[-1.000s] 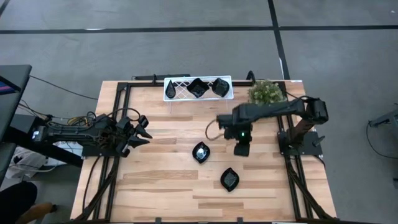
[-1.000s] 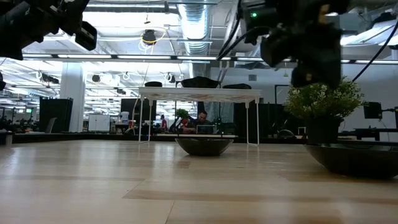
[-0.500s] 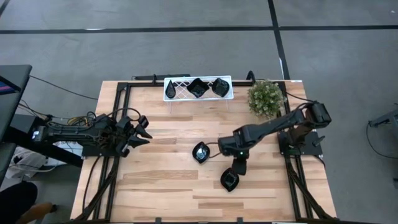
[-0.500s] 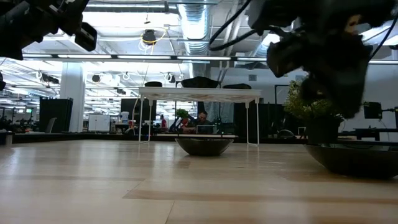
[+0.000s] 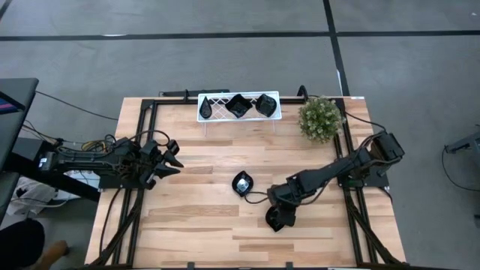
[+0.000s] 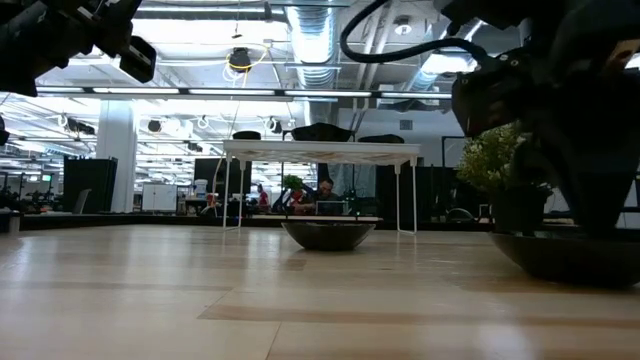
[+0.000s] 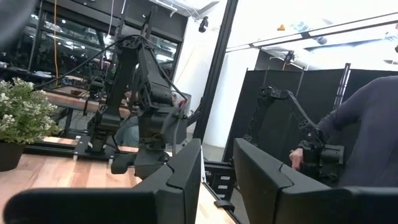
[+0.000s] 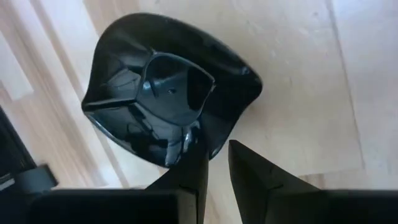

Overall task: Pick & Place Mini shaped plates
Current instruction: Stack the black leaf-shaped plate on top of the black leaf-shaped plates on the shelf

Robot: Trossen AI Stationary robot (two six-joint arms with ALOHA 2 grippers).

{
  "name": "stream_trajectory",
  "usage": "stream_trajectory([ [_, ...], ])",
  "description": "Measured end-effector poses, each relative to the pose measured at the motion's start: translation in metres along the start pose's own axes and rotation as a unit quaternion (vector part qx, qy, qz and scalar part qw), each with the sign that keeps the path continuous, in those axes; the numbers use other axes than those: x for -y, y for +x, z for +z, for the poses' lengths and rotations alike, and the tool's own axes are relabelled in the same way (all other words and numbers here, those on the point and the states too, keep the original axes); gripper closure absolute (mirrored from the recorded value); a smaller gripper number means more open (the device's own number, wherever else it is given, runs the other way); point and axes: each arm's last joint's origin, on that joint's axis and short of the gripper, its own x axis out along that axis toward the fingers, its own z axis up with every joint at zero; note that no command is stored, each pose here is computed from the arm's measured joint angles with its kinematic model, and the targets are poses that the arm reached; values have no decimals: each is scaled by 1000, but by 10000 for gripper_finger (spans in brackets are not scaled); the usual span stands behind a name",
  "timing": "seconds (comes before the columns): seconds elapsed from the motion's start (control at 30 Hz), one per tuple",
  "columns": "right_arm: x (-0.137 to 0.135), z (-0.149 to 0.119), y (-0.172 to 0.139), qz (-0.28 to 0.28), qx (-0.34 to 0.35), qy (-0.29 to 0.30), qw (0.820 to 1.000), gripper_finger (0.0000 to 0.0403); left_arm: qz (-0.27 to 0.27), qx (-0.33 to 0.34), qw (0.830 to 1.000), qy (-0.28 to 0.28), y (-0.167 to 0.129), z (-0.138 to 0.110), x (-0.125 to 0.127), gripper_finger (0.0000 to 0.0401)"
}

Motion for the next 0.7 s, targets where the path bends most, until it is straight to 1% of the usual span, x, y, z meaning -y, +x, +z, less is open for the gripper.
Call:
stream_trajectory([
  [0.13, -2, 0, 1, -5, 13, 8, 1000, 344, 0, 0, 1000, 0, 0, 0, 0, 304],
  [0.4, -2, 0, 1, -6, 14, 18, 1000, 341, 0, 0, 1000, 0, 0, 0, 0, 304],
  [0.53, -2, 0, 1, -6, 14, 18, 1000, 324, 0, -1, 1000, 0, 0, 0, 0, 304],
  [0.7, -1, 0, 1, -8, 12, 17, 1000, 284, 0, -3, 1000, -1, 0, 0, 0, 304],
])
